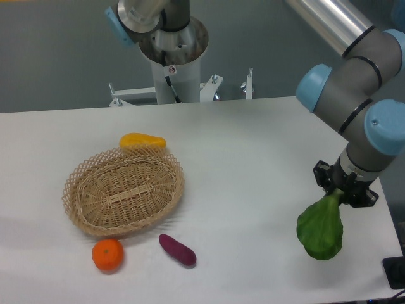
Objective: Pick up the green vegetable from the table
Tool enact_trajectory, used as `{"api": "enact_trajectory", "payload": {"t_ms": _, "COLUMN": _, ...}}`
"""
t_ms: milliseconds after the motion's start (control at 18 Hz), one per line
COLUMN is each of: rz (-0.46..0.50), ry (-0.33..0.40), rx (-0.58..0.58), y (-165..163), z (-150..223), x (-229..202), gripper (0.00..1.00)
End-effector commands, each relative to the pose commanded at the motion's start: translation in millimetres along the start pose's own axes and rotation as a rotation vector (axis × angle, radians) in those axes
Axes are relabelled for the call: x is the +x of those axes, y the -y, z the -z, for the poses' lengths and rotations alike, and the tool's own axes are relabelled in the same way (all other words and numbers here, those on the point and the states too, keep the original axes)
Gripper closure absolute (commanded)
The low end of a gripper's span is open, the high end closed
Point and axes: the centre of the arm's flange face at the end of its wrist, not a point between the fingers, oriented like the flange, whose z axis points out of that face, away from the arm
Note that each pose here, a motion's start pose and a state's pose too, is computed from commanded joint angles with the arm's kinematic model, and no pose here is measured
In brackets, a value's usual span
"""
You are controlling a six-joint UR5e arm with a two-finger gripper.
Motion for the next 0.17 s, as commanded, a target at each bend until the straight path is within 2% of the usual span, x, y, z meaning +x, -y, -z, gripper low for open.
{"api": "enact_trajectory", "payload": {"t_ms": 167, "rz": 0.0, "ry": 0.0, "rx": 0.0, "y": 0.0, "z": 0.0, "x": 0.0, "gripper": 0.87}}
